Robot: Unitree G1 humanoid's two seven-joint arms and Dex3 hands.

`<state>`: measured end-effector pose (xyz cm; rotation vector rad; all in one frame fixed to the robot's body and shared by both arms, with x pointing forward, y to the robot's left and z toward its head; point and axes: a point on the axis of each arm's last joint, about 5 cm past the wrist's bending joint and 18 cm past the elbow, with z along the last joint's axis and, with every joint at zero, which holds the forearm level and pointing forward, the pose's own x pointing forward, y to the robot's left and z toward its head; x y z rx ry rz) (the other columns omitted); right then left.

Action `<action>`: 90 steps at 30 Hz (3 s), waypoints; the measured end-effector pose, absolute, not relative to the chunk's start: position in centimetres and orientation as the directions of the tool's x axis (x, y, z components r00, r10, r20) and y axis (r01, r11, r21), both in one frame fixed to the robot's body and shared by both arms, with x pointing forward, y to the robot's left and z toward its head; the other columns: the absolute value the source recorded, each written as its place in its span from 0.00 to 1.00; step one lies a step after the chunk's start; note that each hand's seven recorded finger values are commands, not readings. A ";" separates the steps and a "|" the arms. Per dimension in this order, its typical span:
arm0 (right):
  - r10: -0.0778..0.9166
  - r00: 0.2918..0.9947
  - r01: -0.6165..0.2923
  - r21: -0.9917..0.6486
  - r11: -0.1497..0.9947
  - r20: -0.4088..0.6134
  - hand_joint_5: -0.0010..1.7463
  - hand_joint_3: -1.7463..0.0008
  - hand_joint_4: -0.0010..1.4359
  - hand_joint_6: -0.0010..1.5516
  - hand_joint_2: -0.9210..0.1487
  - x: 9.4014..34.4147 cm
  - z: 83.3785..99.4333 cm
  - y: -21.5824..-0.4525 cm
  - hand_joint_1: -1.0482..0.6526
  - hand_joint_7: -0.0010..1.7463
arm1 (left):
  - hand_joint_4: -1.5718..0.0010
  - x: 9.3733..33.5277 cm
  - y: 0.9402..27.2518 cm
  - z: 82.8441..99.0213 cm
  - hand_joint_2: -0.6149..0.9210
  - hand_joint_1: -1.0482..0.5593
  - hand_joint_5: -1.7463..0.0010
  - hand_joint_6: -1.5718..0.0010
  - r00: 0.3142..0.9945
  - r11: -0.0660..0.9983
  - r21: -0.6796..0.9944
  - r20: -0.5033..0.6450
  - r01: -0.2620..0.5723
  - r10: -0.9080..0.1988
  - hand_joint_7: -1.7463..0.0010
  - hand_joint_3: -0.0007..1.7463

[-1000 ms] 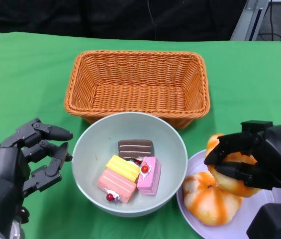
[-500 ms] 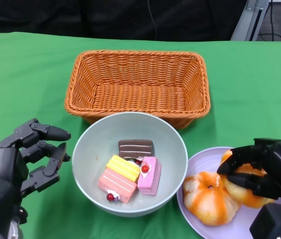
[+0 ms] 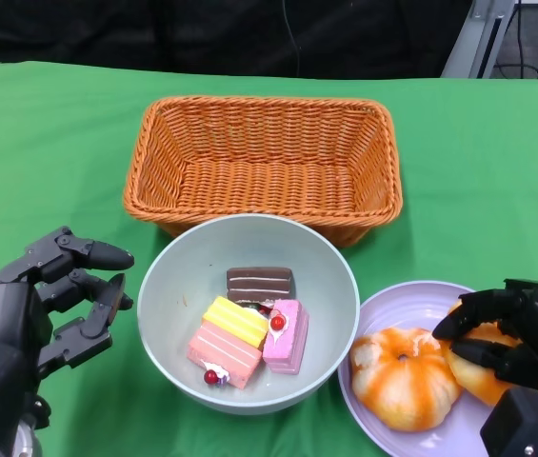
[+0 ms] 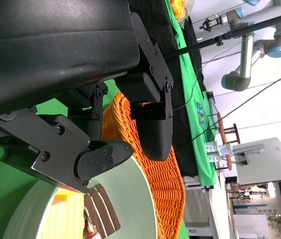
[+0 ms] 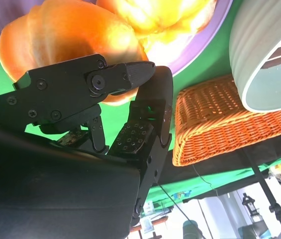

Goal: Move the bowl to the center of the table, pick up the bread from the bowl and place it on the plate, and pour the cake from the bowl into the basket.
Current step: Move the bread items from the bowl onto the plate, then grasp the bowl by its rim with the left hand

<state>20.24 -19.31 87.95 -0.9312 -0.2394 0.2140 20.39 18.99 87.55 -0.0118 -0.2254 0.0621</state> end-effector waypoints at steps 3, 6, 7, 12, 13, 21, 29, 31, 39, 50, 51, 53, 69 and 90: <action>0.246 0.967 -0.100 -0.796 0.597 0.063 0.59 0.97 0.62 0.69 0.00 20.3 86.9 -19.6 0.58 0.14 | 0.52 20.3 19.1 87.5 0.79 0.62 0.22 0.48 0.971 0.998 -0.015 0.229 -0.061 0.063 0.39 0.48; 0.227 0.973 -0.111 -0.784 0.610 0.039 0.56 0.97 0.58 0.67 0.00 20.5 86.9 -19.6 0.56 0.10 | 0.52 20.2 19.1 87.5 0.79 0.62 0.22 0.48 0.972 0.998 -0.015 0.225 -0.061 0.063 0.40 0.48; 0.225 0.974 -0.118 -0.784 0.609 0.028 0.53 0.97 0.57 0.66 0.00 20.5 86.9 -19.6 0.55 0.09 | 0.52 20.2 19.1 87.4 0.79 0.62 0.22 0.48 0.972 0.998 -0.015 0.225 -0.061 0.063 0.40 0.48; 0.230 0.973 -0.152 -0.789 0.596 -0.014 0.26 0.97 0.58 0.59 0.00 20.4 87.6 -19.4 0.51 0.01 | 0.52 20.2 19.1 87.4 0.80 0.61 0.22 0.48 0.972 0.998 -0.009 0.227 -0.058 0.059 0.40 0.47; 0.235 0.971 -0.168 -0.791 0.589 -0.032 0.17 0.97 0.59 0.55 0.00 20.3 87.8 -19.4 0.49 0.01 | 0.52 20.2 19.2 87.4 0.80 0.62 0.22 0.48 0.972 0.998 -0.005 0.229 -0.057 0.057 0.40 0.48; 0.291 0.946 -0.283 -0.809 0.515 -0.146 0.04 0.95 0.53 0.42 0.00 19.5 90.4 -19.6 0.33 0.00 | 0.50 20.1 19.3 87.4 0.80 0.60 0.24 0.48 0.970 0.998 0.007 0.237 -0.055 0.052 0.40 0.45; 0.303 0.939 -0.300 -0.820 0.488 -0.163 0.02 0.95 0.51 0.41 0.00 18.4 92.0 -19.5 0.28 0.00 | 0.50 20.2 19.4 87.0 0.83 0.57 0.24 0.48 0.974 0.999 0.009 0.225 -0.038 0.035 0.41 0.40; 0.305 0.940 -0.293 -0.822 0.488 -0.154 0.01 0.95 0.50 0.40 0.00 18.2 92.3 -19.4 0.28 0.00 | 0.50 20.2 19.4 87.0 0.83 0.58 0.23 0.48 0.973 0.999 0.011 0.228 -0.038 0.034 0.41 0.40; 0.295 0.944 -0.276 -0.841 0.465 -0.146 0.01 0.94 0.50 0.39 0.00 17.9 93.4 -19.2 0.27 0.00 | 0.51 20.3 19.4 87.2 0.80 0.59 0.23 0.48 0.972 0.999 0.010 0.234 -0.036 0.033 0.41 0.45; 0.276 0.937 -0.317 -0.853 0.415 -0.214 0.05 0.93 0.64 0.47 0.00 18.0 94.8 -19.6 0.28 0.03 | 0.50 20.3 19.4 87.2 0.86 0.58 0.25 0.47 0.973 0.999 0.017 0.230 -0.035 0.030 0.42 0.37; 0.273 0.934 -0.329 -0.855 0.401 -0.232 0.05 0.93 0.65 0.48 0.00 18.0 94.9 -19.7 0.28 0.03 | 0.50 20.3 19.4 87.2 0.86 0.58 0.24 0.48 0.973 0.999 0.014 0.230 -0.035 0.031 0.41 0.37; 0.266 0.928 -0.349 -0.859 0.374 -0.261 0.05 0.93 0.69 0.51 0.00 18.1 95.2 -19.9 0.29 0.03 | 0.51 20.3 19.4 87.2 0.85 0.60 0.22 0.49 0.973 0.999 0.009 0.230 -0.036 0.033 0.39 0.39; 0.285 0.925 -0.347 -0.869 0.354 -0.253 0.02 0.93 0.70 0.49 0.00 18.1 96.6 -20.4 0.29 0.00 | 0.53 20.3 19.3 87.2 0.80 0.62 0.21 0.49 0.972 0.999 0.007 0.231 -0.036 0.033 0.37 0.47; 0.388 0.879 -0.303 -0.305 0.903 0.278 0.05 0.91 0.79 0.61 0.00 14.7 95.8 -19.9 0.51 0.04 | 0.52 20.4 19.2 87.1 0.79 0.62 0.22 0.48 0.972 0.999 0.013 0.232 -0.033 0.029 0.39 0.50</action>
